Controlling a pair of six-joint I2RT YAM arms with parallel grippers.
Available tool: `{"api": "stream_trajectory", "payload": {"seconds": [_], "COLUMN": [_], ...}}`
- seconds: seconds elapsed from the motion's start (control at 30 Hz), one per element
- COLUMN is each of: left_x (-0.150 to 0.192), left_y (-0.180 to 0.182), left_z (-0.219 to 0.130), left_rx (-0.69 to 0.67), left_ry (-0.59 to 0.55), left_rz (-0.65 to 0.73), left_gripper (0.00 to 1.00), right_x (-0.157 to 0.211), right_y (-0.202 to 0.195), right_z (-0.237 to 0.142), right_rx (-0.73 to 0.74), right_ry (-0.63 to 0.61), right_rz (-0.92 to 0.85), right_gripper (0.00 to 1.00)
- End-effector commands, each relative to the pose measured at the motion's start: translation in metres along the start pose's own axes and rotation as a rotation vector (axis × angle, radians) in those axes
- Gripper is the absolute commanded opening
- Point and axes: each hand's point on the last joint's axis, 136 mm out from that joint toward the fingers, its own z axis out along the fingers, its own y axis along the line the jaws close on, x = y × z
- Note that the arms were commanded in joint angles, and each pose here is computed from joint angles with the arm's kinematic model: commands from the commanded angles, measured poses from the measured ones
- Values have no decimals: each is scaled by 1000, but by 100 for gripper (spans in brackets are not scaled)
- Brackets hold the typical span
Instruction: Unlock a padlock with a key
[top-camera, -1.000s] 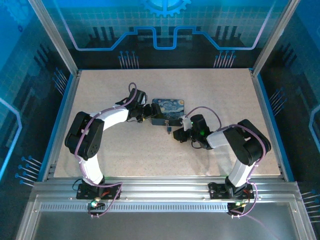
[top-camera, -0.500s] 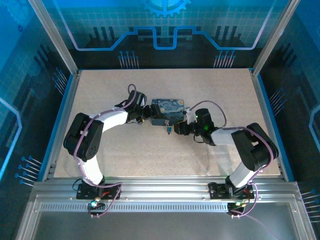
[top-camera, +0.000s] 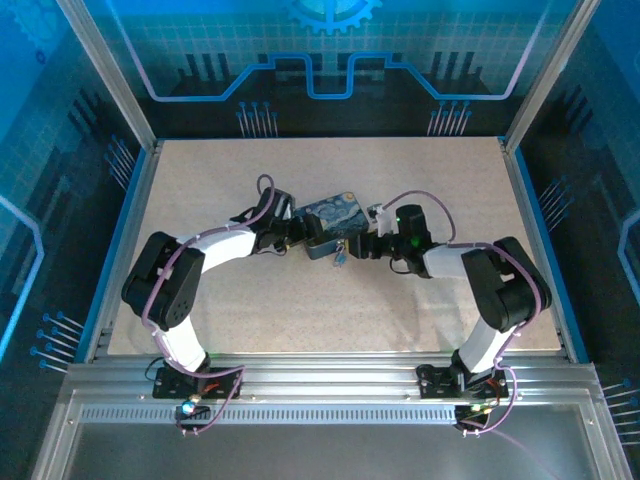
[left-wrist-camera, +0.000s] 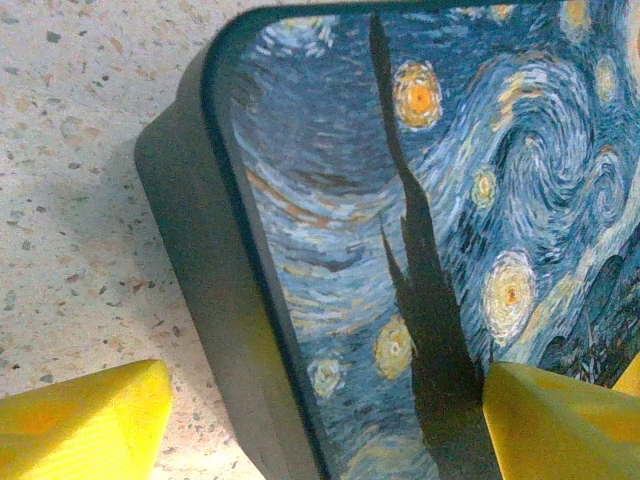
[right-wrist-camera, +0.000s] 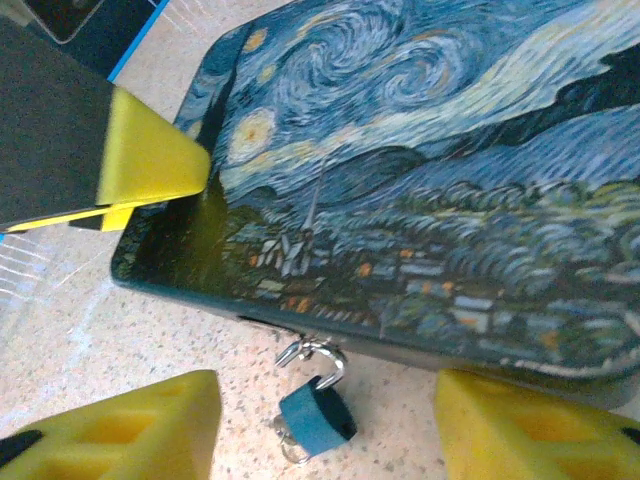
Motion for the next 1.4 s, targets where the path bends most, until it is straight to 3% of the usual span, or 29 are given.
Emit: {"api": "stream_trajectory", "payload": {"seconds": [0.0, 0.17, 0.4, 1.37], "left_x": [42, 41, 40, 41], "left_y": [36, 36, 35, 35], "left_z": [5, 4, 3, 3], "left_rx": [-134, -134, -131, -130], "left_ry": [126, 121, 117, 118], "left_rz": [-31, -27, -26, -27], "left_gripper": [82, 82, 82, 82], "right_x": [3, 15, 18, 23], "right_y": [13, 17, 18, 26], "right_z": [-12, -10, 5, 40], "right_rx": [-64, -119, -150, -240], "right_ry": [2, 7, 24, 56], "right_rz": [-7, 52, 77, 100], "right_gripper": [65, 74, 74, 67]}}
